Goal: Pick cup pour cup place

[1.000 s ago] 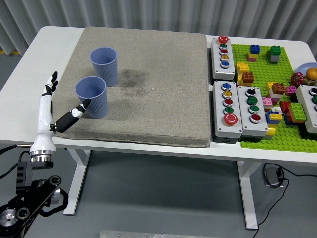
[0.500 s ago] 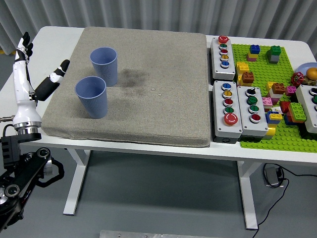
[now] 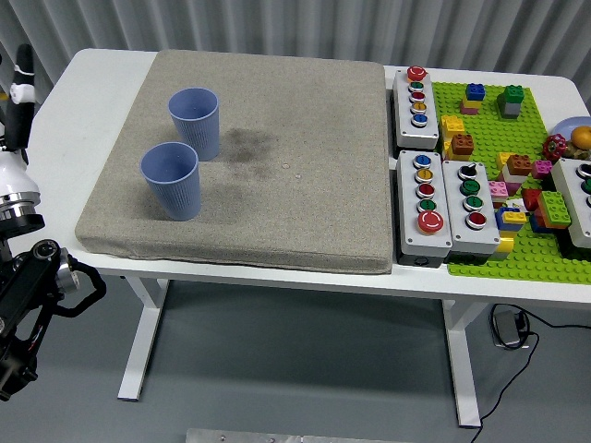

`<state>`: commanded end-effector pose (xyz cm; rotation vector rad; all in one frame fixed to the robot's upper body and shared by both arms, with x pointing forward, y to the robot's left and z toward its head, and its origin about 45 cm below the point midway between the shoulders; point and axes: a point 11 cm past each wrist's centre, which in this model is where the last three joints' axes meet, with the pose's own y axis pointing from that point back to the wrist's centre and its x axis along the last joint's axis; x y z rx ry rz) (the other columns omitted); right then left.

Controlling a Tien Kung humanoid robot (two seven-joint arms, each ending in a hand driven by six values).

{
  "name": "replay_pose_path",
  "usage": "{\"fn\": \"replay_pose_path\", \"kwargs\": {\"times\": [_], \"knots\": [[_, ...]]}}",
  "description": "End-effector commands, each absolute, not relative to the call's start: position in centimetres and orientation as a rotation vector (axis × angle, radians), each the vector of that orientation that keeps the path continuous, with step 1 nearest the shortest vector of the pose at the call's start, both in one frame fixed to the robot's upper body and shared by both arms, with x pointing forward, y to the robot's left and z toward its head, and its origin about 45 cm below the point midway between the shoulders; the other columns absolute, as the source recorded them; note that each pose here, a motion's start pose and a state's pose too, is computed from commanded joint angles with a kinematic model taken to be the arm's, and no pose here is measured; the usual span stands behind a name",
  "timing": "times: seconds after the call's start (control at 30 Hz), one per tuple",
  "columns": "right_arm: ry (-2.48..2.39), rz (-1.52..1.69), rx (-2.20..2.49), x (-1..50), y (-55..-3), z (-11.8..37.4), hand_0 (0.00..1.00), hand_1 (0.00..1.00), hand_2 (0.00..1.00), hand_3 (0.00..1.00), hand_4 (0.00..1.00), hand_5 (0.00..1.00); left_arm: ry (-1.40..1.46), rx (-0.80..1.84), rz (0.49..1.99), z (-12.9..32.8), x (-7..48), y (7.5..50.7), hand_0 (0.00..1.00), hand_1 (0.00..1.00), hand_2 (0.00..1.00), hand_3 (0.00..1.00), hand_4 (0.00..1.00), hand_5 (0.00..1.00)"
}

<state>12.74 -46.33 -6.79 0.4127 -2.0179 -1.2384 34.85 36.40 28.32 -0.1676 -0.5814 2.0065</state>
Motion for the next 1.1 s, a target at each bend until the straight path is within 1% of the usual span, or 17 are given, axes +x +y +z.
{"fn": "replay_pose_path", "kwargs": {"times": [0.1, 0.13, 1.1], "knots": [[-2.013, -1.231, 0.416, 12.8, -46.4, -6.7, 0.671, 0.55, 0.496, 0.542, 0.029, 0.382, -0.582, -0.166, 2.017, 28.3, 34.6, 36.7, 0.88, 0.898, 0.998, 0.952, 0.772, 0.998], [-2.01, -1.227, 0.419, 12.8, -46.5, -6.7, 0.671, 0.55, 0.495, 0.542, 0.029, 0.383, -0.584, -0.164, 2.021, 28.3, 34.4, 36.9, 0.875, 0.897, 0.998, 0.948, 0.756, 0.998], [-1.996, -1.217, 0.441, 13.2, -46.7, -6.5, 0.671, 0.55, 0.495, 0.543, 0.032, 0.384, -0.6, -0.158, 2.03, 28.5, 33.5, 37.3, 0.872, 0.898, 0.993, 0.95, 0.756, 0.998]]}}
